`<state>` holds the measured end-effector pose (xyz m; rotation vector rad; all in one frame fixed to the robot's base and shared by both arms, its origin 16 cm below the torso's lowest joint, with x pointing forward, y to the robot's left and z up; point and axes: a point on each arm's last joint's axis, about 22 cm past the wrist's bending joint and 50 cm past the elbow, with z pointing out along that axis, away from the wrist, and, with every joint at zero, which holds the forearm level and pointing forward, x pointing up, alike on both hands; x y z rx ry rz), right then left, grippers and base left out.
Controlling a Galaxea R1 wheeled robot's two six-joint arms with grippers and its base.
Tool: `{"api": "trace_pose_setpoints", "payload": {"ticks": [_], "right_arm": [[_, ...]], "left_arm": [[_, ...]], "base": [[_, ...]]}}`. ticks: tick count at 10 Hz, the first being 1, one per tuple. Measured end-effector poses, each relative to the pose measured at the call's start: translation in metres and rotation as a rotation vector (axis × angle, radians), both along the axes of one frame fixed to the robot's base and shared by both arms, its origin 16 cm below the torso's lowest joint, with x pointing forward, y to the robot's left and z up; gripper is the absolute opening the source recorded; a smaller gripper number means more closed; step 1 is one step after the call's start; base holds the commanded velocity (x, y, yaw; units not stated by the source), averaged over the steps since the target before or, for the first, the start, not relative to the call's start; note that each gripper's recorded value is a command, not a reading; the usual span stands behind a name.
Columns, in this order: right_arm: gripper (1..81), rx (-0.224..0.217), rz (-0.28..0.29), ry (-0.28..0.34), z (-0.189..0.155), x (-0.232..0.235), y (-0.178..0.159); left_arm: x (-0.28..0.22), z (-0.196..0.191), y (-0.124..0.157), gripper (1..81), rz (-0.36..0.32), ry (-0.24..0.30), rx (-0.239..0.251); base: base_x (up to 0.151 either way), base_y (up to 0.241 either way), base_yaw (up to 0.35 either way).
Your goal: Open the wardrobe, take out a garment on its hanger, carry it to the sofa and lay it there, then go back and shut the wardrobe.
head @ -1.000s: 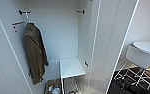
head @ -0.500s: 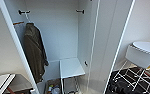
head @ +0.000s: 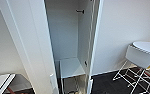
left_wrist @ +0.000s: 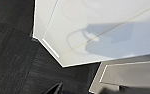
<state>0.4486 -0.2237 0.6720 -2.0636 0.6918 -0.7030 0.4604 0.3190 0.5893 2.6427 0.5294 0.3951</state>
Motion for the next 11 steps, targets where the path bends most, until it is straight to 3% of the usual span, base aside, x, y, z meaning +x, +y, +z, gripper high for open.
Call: {"api": "trace_pose_setpoints", "payload": {"ticks": [2, 4, 5, 9, 10, 11], "right_arm": [[81.1, -0.056, 0.035, -0.013, -0.02, -0.009, 0.008], [81.1, -0.143, 0.072, 0.08, -0.082, -0.077, 0.0], [81.1, -0.197, 0.087, 0.141, -0.116, -0.12, -0.01], [81.1, -0.443, 0.15, 0.293, -0.199, -0.248, -0.071], [81.1, -0.489, 0.179, 0.339, -0.215, -0.288, -0.074], [81.1, -0.501, 0.211, 0.391, -0.228, -0.336, -0.065]], "left_arm": [[-0.046, -0.042, -0.031, 81.1, -0.073, 0.045, 0.022], [-0.138, -0.088, -0.063, 81.1, -0.194, 0.126, 0.033], [-0.185, -0.108, -0.065, 81.1, -0.248, 0.157, 0.051], [-0.303, -0.149, -0.066, 81.1, -0.384, 0.146, 0.1], [-0.332, -0.156, -0.079, 81.1, -0.417, 0.148, 0.095], [-0.359, -0.161, -0.091, 81.1, -0.448, 0.145, 0.089]], "base": [[0.0, 0.0, 0.0], [0.0, 0.0, 0.0], [0.0, 0.0, 0.0], [0.0, 0.0, 0.0], [0.0, 0.0, 0.0], [0.0, 0.0, 0.0]]}}
